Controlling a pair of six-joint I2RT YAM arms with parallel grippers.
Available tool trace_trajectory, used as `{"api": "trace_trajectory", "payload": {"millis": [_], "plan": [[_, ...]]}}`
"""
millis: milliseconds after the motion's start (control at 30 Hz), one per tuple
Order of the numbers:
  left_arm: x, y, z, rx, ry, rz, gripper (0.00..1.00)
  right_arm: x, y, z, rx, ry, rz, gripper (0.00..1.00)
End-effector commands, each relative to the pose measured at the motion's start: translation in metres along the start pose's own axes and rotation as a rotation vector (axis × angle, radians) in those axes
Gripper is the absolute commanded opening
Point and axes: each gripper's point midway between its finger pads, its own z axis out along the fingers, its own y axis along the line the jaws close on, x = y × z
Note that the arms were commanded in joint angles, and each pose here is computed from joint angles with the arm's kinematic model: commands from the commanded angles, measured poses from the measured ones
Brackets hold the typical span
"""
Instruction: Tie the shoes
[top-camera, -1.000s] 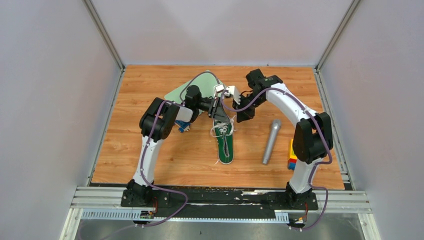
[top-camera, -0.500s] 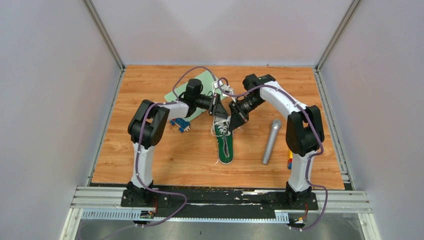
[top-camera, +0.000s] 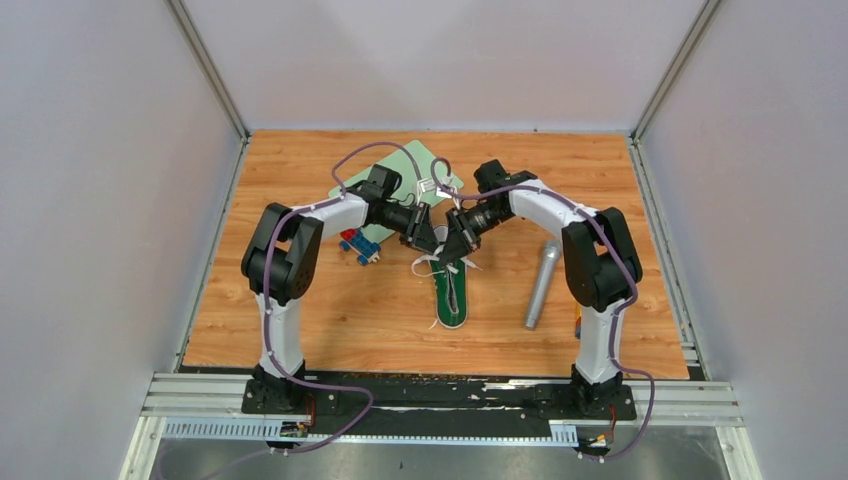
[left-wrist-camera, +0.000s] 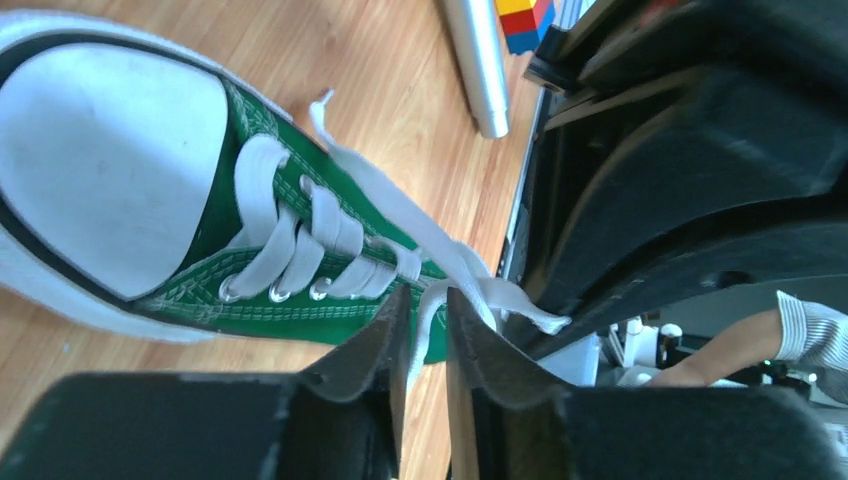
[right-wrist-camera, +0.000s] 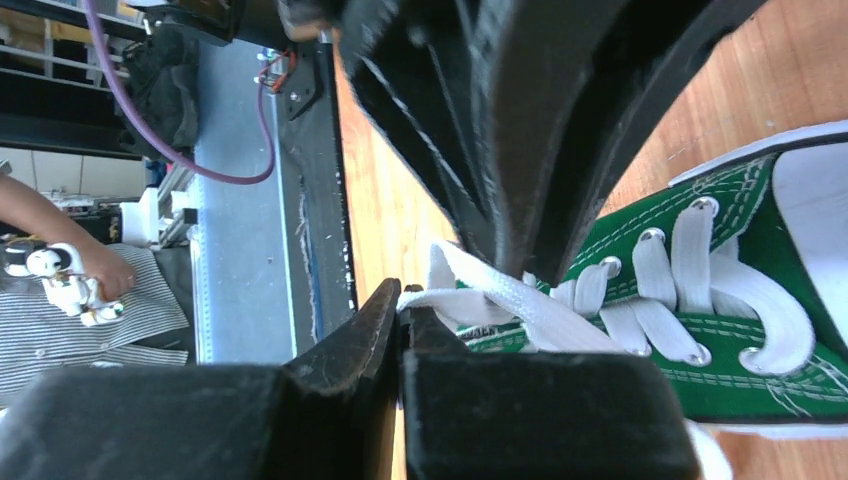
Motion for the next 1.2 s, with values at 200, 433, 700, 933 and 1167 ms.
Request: {"api": "trace_trajectory", "payload": {"millis": [200,433,700,933,1167], "plan": [[0.001,-0.040,-0.023,0.257,0.024,0.188,0.46,-0.012,0.003,0.013,0.183,0.010,-0.290,0.04],[0.023,-0.047,-0.028,0.383,0.067,0.294,0.49,-0.009,0.007,0.004,0.276,0.083,-0.434,0.03],[0.021,-0.053,-0.022,0.354,0.120,0.257,0.49,-0.030,-0.006,-0.026,0.477,0.131,-0.592,0.03],[-0.013,-0.024,-0.014,-0.024,0.037,0.238,0.54,-0.023,-0.011,-0.036,0.537,0.147,-0.578,0.03],[-0.015,-0.039,-0.018,-0.020,-0.106,0.386,0.56,-0.030,-0.001,-0.048,0.577,0.138,-0.651,0.05]]}}
